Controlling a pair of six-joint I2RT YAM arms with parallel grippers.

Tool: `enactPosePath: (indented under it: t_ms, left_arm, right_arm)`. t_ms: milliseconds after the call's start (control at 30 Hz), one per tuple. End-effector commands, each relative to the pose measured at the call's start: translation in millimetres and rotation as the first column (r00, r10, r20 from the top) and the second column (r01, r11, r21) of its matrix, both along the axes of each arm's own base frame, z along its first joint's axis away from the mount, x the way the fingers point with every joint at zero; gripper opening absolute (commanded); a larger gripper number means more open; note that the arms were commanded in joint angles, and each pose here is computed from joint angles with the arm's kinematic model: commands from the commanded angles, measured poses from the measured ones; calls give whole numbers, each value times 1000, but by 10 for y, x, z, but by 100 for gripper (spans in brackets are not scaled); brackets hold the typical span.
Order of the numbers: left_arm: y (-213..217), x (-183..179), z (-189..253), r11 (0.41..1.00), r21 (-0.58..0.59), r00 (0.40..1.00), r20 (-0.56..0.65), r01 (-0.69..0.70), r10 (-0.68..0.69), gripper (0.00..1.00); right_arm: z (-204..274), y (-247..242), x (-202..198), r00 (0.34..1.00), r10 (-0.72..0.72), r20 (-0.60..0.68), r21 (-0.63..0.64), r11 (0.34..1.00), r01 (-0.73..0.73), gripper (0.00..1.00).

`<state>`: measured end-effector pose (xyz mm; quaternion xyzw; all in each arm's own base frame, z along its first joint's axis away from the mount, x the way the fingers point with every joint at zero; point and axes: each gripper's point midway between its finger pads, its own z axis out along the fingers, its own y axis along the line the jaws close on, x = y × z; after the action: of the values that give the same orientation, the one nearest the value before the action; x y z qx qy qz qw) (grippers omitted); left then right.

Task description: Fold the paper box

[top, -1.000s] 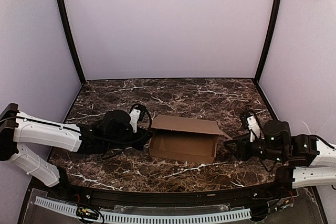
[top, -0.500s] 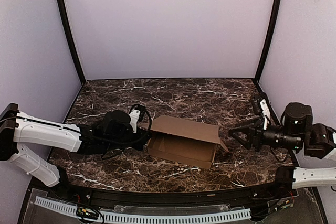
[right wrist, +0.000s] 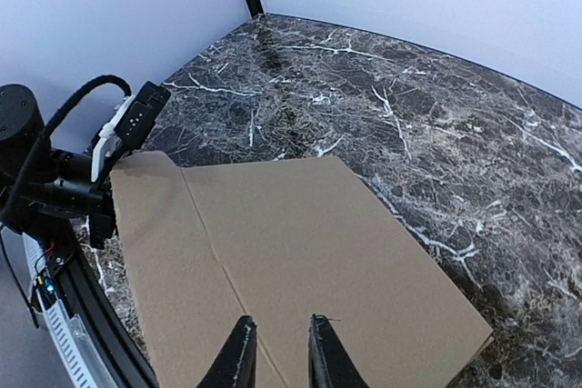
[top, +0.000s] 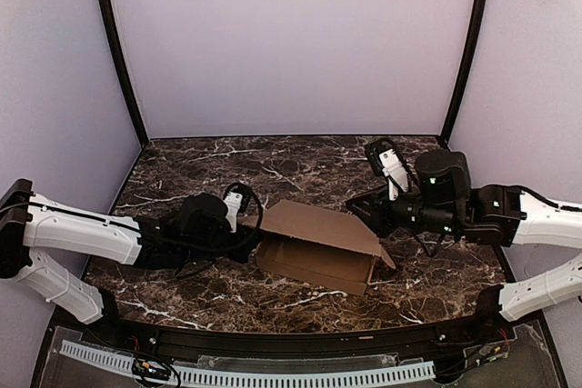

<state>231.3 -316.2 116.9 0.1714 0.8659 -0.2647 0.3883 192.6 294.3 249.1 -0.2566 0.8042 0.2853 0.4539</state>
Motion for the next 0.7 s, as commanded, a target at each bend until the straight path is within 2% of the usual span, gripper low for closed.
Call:
enactPosePath:
  t_ms: [0,200,467,667]
  left_arm:
    - [125,-105,-180,998,58,999,-35,-7,9,8]
    - [155,-155,-282,997,74,999,-47,-2,6,12]
    - [195,-268,-376,998,54,998,-52,31,-28,29]
    - [367,-453,-311,997,37,996,-50,71,-69,37]
  right_arm:
    - [208,251,159,998,-28,52,101,995,23,14]
    - [-118,452,242,999,-40,-6,129,991,40,7]
    - [-765,620,232,994,-17,-108,82,996,26,3]
    - [-1231,586,188,984,-29,-175,28,999,35,1]
